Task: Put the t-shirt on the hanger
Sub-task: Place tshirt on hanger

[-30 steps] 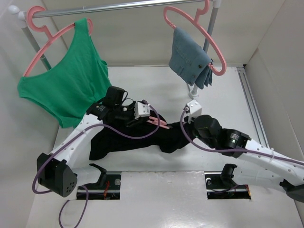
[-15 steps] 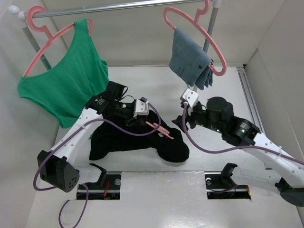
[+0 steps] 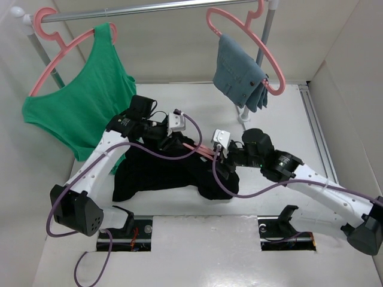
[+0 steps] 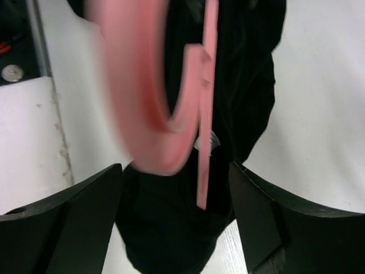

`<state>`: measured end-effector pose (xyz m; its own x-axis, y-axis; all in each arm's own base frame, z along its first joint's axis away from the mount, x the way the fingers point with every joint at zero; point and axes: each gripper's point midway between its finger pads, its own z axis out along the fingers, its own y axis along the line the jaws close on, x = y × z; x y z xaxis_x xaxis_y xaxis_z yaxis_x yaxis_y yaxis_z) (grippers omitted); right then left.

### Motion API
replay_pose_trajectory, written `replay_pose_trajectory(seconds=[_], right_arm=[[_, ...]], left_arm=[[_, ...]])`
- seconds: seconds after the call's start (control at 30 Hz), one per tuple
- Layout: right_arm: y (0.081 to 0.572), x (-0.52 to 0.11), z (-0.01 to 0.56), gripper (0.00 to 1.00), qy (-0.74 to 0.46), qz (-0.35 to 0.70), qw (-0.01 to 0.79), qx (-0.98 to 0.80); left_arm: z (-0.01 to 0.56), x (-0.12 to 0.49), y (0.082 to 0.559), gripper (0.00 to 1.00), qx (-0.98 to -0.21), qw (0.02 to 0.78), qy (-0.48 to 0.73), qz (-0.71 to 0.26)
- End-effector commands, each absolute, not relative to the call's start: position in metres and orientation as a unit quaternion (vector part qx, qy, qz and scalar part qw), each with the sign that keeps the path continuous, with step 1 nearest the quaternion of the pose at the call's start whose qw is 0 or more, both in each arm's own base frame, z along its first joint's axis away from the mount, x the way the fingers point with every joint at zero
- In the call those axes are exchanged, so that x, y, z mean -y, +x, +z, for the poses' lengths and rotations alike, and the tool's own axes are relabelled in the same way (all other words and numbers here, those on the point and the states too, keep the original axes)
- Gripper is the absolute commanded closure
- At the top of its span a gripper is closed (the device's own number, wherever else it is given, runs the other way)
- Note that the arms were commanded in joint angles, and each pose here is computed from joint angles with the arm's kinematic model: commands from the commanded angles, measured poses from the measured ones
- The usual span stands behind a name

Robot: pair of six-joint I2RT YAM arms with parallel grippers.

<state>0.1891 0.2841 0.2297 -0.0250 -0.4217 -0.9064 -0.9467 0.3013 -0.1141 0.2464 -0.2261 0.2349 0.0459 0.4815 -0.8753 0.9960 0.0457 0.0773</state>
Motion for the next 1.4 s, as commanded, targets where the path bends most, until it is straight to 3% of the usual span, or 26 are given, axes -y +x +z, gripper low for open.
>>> replay_pose_trajectory(seconds=[0.0,0.1,0.2,0.27,0.4,0.5,0.57,0.8,0.83,0.93,1.03,1.2,1.37], right_arm=[[0.212,-0.295,0.265,0.20,-0.506,0.289,0.537,-0.610],[0.233,-0.299,0.259,0.21,-0.485,0.281,0.549,-0.620],[0.250,-0.306,0.251,0.29,-0.475,0.279,0.552,-0.626],[0.256,-0.310,0.240,0.42,-0.471,0.278,0.544,-0.637],[0.257,-0.312,0.228,0.55,-0.470,0.288,0.532,-0.643],[0.258,-0.305,0.229,0.76,-0.456,0.293,0.538,-0.645],[0.257,-0.303,0.229,0.76,-0.456,0.293,0.541,-0.643],[0.255,-0.304,0.188,0.58,-0.468,0.289,0.502,-0.668],[0.263,-0.305,0.191,0.37,-0.467,0.285,0.509,-0.665],[0.289,-0.309,0.184,0.20,-0.451,0.280,0.506,-0.680],[0.335,-0.310,0.172,0.15,-0.420,0.291,0.484,-0.710],[0.388,-0.317,0.132,0.17,-0.398,0.249,0.420,-0.776],[0.396,-0.314,0.101,0.20,-0.404,0.224,0.382,-0.801]], left_arm=[[0.268,0.235,0.252,1.00,-0.579,0.426,0.602,-0.348],[0.273,0.236,0.249,1.00,-0.575,0.426,0.600,-0.358],[0.271,0.238,0.245,1.00,-0.575,0.418,0.598,-0.371],[0.272,0.239,0.244,1.00,-0.575,0.416,0.595,-0.378],[0.279,0.233,0.249,1.00,-0.585,0.421,0.570,-0.394],[0.286,0.230,0.255,1.00,-0.586,0.431,0.555,-0.403],[0.287,0.227,0.259,1.00,-0.587,0.437,0.553,-0.399],[0.223,0.211,0.264,1.00,-0.609,0.411,0.593,-0.330],[0.218,0.210,0.261,1.00,-0.609,0.405,0.597,-0.330],[0.212,0.213,0.262,1.00,-0.614,0.405,0.591,-0.332],[0.210,0.205,0.292,1.00,-0.647,0.434,0.563,-0.274],[0.196,0.178,0.333,0.69,-0.728,0.459,0.479,-0.173],[0.170,0.166,0.346,0.56,-0.734,0.460,0.486,-0.120]])
